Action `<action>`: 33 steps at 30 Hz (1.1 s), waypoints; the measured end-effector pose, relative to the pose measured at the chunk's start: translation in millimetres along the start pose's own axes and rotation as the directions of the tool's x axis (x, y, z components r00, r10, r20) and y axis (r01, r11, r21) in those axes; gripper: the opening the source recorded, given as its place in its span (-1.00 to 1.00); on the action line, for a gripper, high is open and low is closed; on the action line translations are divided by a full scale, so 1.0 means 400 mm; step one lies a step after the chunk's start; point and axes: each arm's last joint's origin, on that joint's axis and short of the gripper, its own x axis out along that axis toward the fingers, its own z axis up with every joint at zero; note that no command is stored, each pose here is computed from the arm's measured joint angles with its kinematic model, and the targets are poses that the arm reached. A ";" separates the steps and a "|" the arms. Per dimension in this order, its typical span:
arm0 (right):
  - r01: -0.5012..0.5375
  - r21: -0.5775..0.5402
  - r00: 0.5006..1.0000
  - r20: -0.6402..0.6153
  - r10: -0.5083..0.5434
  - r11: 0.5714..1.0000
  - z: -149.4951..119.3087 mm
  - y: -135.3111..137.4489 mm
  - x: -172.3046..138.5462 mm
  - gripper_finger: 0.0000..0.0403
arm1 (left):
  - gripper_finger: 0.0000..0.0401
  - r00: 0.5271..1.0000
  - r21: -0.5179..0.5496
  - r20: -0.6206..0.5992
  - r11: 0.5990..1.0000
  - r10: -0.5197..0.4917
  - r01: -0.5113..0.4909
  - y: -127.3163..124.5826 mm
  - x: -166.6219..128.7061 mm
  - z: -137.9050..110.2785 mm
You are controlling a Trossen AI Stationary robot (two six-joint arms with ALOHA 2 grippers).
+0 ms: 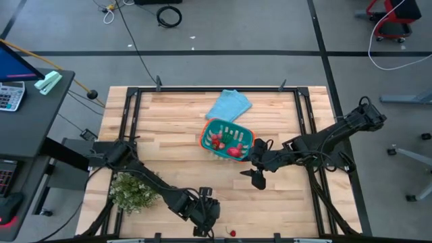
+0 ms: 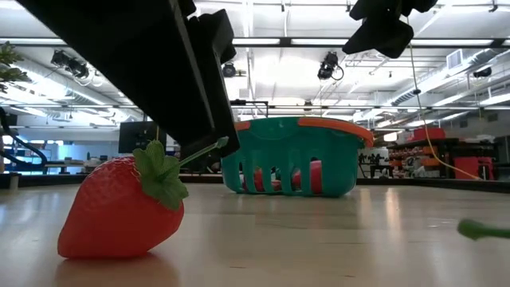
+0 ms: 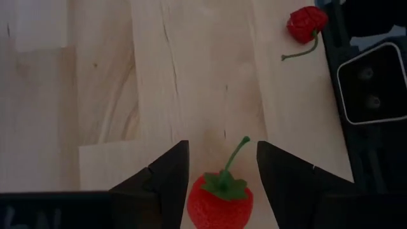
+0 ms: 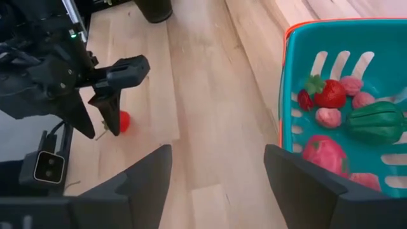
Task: Pick and placing Produce into tupperware
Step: Put the red strawberry into the bin
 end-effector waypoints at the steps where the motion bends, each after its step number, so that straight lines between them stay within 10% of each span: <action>1: 0.000 0.000 1.000 0.000 0.000 1.000 0.000 0.000 0.000 0.29 | -0.05 1.000 -0.009 0.000 1.000 0.000 0.000 0.000 0.000 0.000; 18: 0.002 -0.001 1.000 -0.003 -0.002 1.000 0.000 0.000 0.000 0.27 | -0.14 0.999 -0.005 -0.042 1.000 0.025 -0.025 -0.001 0.055 -0.025; 33: 0.002 -0.010 1.000 -0.002 -0.002 1.000 0.000 0.000 0.000 0.26 | -0.65 0.999 -0.080 -0.034 0.997 0.020 -0.023 -0.004 0.051 -0.020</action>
